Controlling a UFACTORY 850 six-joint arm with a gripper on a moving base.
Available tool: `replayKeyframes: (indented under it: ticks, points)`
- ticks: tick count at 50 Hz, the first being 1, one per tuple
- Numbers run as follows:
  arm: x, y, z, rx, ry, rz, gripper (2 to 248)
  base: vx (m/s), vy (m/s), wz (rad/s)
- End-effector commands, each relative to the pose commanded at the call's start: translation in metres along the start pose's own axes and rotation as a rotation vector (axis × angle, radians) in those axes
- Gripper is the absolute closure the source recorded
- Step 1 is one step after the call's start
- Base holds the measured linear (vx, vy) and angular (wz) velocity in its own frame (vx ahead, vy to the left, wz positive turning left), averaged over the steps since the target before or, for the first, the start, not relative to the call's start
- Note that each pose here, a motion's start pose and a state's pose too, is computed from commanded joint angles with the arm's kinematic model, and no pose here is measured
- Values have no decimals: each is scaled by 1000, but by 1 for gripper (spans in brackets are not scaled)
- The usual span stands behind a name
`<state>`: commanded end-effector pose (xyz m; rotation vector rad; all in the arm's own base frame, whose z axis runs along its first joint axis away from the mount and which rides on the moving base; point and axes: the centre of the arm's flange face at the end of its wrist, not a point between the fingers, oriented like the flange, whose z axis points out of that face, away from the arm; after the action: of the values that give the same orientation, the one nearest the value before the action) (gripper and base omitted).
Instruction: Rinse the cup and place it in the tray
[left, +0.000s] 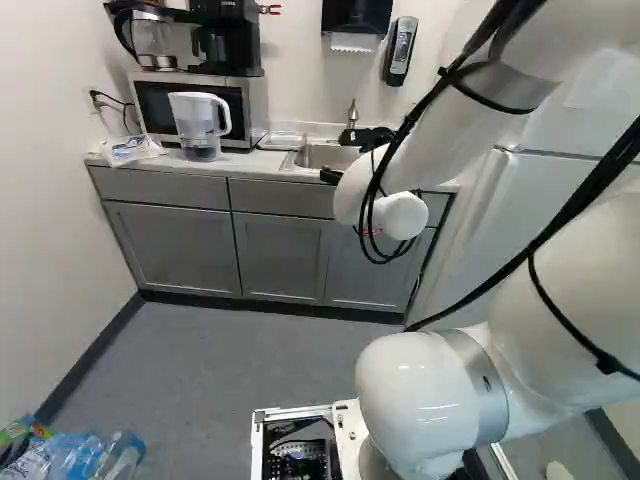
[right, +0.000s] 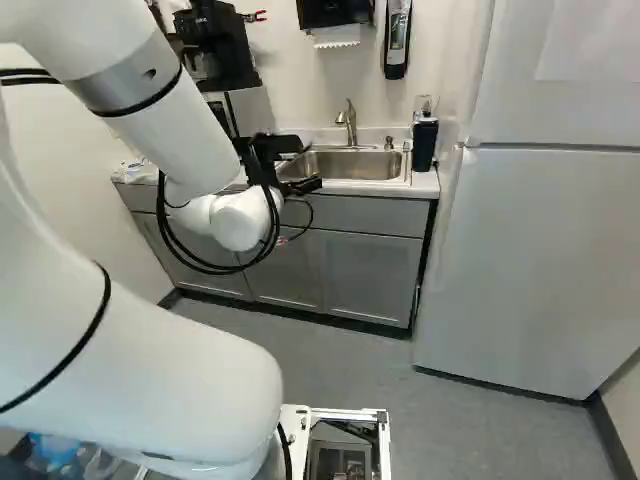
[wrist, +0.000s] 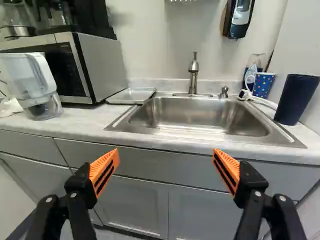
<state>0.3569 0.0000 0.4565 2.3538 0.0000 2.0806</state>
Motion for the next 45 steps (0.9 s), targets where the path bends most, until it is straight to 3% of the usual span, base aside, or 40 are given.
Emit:
replayKeyframes:
  ticks: [45]
  points:
    - [46, 0, 12, 0, 78, 0, 3, 0, 0, 0]
